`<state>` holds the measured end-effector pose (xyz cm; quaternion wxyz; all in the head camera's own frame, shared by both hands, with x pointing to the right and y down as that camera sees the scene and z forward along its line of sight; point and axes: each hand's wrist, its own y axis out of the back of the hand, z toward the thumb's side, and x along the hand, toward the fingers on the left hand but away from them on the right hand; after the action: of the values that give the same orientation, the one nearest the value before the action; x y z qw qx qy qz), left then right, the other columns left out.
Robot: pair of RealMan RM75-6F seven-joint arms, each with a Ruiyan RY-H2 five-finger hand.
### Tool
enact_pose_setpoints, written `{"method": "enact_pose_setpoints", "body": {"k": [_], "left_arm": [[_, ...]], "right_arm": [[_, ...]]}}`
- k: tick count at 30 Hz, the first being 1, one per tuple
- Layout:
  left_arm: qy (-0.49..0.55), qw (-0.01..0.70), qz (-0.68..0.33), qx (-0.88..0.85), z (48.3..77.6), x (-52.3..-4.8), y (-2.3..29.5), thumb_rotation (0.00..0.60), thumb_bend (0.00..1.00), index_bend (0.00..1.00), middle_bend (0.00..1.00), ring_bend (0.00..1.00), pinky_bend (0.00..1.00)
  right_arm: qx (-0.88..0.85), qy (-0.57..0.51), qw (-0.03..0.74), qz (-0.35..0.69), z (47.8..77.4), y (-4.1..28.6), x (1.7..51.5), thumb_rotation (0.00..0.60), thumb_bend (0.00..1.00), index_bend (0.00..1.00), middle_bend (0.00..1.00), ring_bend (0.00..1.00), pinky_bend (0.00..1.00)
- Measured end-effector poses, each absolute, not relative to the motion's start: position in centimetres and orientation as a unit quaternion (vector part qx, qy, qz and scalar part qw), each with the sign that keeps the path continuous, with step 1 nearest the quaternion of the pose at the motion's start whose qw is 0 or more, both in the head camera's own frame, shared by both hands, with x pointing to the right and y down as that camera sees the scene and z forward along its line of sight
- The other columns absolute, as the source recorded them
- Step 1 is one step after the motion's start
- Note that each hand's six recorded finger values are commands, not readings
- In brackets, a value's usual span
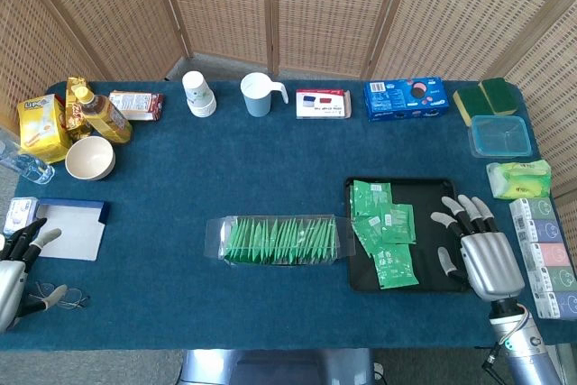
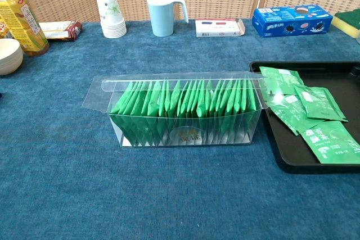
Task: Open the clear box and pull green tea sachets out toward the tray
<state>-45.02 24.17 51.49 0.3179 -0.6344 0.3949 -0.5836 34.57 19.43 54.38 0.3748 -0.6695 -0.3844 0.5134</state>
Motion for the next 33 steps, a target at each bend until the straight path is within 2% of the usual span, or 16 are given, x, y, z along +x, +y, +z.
{"method": "enact_pose_setpoints", "body": {"k": [16, 25, 33], "left_arm": [[0.399, 0.324, -0.577, -0.634, 51.1, -45.0, 24.1, 0.599, 0.16, 0.18, 0.08, 0.1, 0.33], [0.391, 0.332, -0.568, -0.644, 51.5, -43.9, 22.7, 0.598, 0.16, 0.18, 0.08, 0.1, 0.33], [0.386, 0.337, -0.563, -0.648, 51.6, -43.5, 21.8, 0.599, 0.16, 0.18, 0.08, 0.1, 0.33]], "right_arm": [[-0.698, -0.377, 0.366, 0.486, 54.6, 19.2, 32.9, 0.6, 0.48, 0.21, 0.12, 0.02, 0.0], [-0.791, -0.34, 0.342, 0.376, 54.0, 18.5, 26.6, 0.6, 0.45, 0.18, 0.09, 0.01, 0.0], [-0.866, -0.249, 0.301, 0.311, 55.2, 18.9, 19.8, 0.6, 0.37, 0.14, 0.07, 0.01, 0.0]]}}
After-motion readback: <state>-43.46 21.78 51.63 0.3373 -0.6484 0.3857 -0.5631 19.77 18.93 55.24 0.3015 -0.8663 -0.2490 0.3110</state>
